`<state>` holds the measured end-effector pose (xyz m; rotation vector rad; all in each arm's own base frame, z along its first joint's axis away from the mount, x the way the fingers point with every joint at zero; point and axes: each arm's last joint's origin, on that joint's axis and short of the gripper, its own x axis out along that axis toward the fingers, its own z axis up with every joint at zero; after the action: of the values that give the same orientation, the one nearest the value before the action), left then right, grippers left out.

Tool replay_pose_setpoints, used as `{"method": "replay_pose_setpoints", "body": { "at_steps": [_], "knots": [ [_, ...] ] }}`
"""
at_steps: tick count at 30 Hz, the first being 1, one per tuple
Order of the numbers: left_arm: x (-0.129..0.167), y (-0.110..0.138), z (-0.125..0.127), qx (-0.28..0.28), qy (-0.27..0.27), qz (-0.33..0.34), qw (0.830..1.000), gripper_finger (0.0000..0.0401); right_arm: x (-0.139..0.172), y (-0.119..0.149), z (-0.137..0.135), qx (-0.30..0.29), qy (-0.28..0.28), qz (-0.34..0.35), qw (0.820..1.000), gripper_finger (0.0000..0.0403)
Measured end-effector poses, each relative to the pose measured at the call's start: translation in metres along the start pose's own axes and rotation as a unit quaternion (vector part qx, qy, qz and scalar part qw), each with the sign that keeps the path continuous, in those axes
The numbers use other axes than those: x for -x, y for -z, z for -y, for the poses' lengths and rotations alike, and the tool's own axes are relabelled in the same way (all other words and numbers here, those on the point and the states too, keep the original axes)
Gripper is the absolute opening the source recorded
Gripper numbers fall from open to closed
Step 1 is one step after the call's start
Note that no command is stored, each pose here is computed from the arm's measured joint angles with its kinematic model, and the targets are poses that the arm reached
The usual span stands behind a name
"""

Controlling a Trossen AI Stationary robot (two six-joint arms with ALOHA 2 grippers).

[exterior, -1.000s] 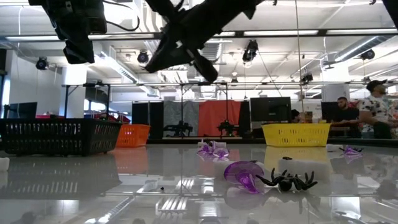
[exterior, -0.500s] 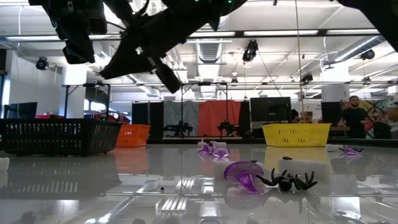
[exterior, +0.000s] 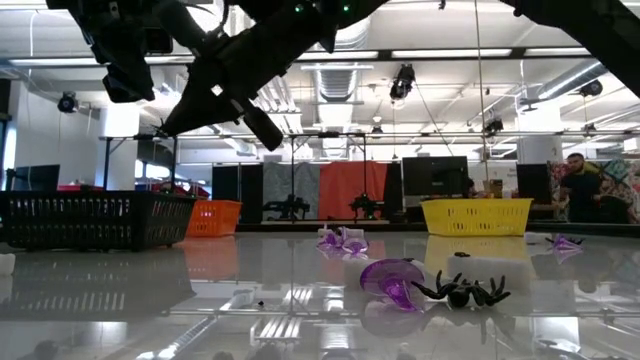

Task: Sort Halloween decoration
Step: Put the black spider toy into the black bin, then put the violet witch hat into the orange bin

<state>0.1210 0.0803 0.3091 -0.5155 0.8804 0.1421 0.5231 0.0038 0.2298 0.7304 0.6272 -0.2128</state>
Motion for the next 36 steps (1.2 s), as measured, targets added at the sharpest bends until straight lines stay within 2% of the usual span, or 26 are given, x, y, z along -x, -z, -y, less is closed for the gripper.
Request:
{"method": "replay_pose_setpoints", "body": {
  "at_steps": [7, 14, 21, 31, 36],
  "knots": [
    [0.000, -0.007, 0.000, -0.026, -0.002, 0.034, 0.999, 0.0098, -0.019, -0.004, 0.011, -0.024, -0.028, 0.009, 0.999, 0.0009],
    [0.001, -0.006, 0.000, -0.054, -0.004, 0.036, 0.998, 0.0098, -0.033, -0.001, 0.012, -0.034, -0.044, -0.003, 0.998, 0.0009],
    [0.002, -0.006, 0.001, -0.081, -0.005, 0.037, 0.996, 0.0098, -0.036, 0.001, 0.014, -0.033, -0.034, 0.003, 0.999, 0.0016],
    [0.002, -0.005, 0.001, -0.107, -0.005, 0.032, 0.994, 0.0098, -0.035, -0.001, 0.016, -0.036, -0.008, 0.024, 0.999, 0.0065],
    [0.002, -0.003, 0.001, -0.117, -0.004, 0.026, 0.993, 0.0098, -0.022, -0.004, 0.018, -0.039, 0.024, -0.002, 0.999, 0.0083]
  ]
}}
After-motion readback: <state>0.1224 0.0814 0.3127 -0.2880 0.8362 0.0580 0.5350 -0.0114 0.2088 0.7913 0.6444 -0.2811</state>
